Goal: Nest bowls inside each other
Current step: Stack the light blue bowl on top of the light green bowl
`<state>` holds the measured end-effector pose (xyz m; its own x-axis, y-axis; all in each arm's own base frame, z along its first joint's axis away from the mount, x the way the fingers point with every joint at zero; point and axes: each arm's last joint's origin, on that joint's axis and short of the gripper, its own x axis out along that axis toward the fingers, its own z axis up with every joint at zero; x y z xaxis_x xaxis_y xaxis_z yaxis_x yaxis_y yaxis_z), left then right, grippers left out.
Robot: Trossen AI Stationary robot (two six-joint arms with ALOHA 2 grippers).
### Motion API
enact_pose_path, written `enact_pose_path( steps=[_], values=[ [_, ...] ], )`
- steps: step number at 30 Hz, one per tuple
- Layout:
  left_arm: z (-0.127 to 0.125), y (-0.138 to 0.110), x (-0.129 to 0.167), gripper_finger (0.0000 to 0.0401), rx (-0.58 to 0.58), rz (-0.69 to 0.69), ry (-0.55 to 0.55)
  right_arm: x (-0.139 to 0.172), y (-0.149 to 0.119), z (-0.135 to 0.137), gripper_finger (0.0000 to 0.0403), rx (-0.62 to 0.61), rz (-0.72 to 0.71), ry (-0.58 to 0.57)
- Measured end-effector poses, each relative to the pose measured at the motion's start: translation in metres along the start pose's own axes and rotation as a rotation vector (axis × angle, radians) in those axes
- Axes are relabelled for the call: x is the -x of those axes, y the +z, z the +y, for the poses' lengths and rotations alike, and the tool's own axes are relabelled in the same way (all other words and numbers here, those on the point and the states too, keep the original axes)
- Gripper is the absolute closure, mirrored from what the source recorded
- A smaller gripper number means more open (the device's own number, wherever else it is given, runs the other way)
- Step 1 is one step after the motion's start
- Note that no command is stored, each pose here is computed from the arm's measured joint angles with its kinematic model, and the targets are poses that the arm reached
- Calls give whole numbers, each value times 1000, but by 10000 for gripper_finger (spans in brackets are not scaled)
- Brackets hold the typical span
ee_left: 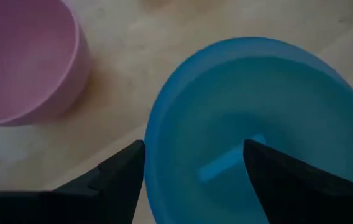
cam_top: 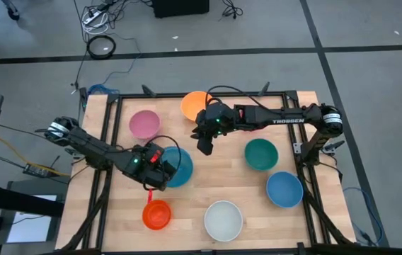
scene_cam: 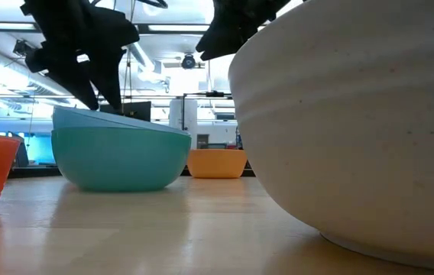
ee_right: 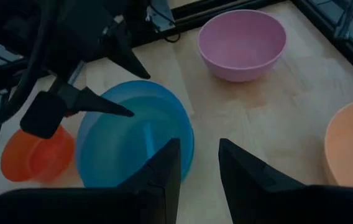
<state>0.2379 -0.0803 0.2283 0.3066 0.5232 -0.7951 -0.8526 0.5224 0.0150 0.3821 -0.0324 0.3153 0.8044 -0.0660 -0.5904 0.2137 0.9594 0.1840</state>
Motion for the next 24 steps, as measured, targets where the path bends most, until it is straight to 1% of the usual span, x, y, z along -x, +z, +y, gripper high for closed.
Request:
enact_pose_path(
  steps=[8, 15, 20, 24],
  values=[
    [-5, 1, 2, 122, 27, 51, -55, 0, 0, 0, 305, -4, 1, -1],
    [-5, 1, 3, 122, 23, 64, -56, 0, 0, 0, 305, -4, 1, -1],
    [-11, 8, 11, 122, 17, 56, -93, 0, 0, 0, 305, -4, 1, -1],
    [-10, 9, 12, 122, 10, 63, -86, 0, 0, 0, 305, -4, 1, -1]
  ],
)
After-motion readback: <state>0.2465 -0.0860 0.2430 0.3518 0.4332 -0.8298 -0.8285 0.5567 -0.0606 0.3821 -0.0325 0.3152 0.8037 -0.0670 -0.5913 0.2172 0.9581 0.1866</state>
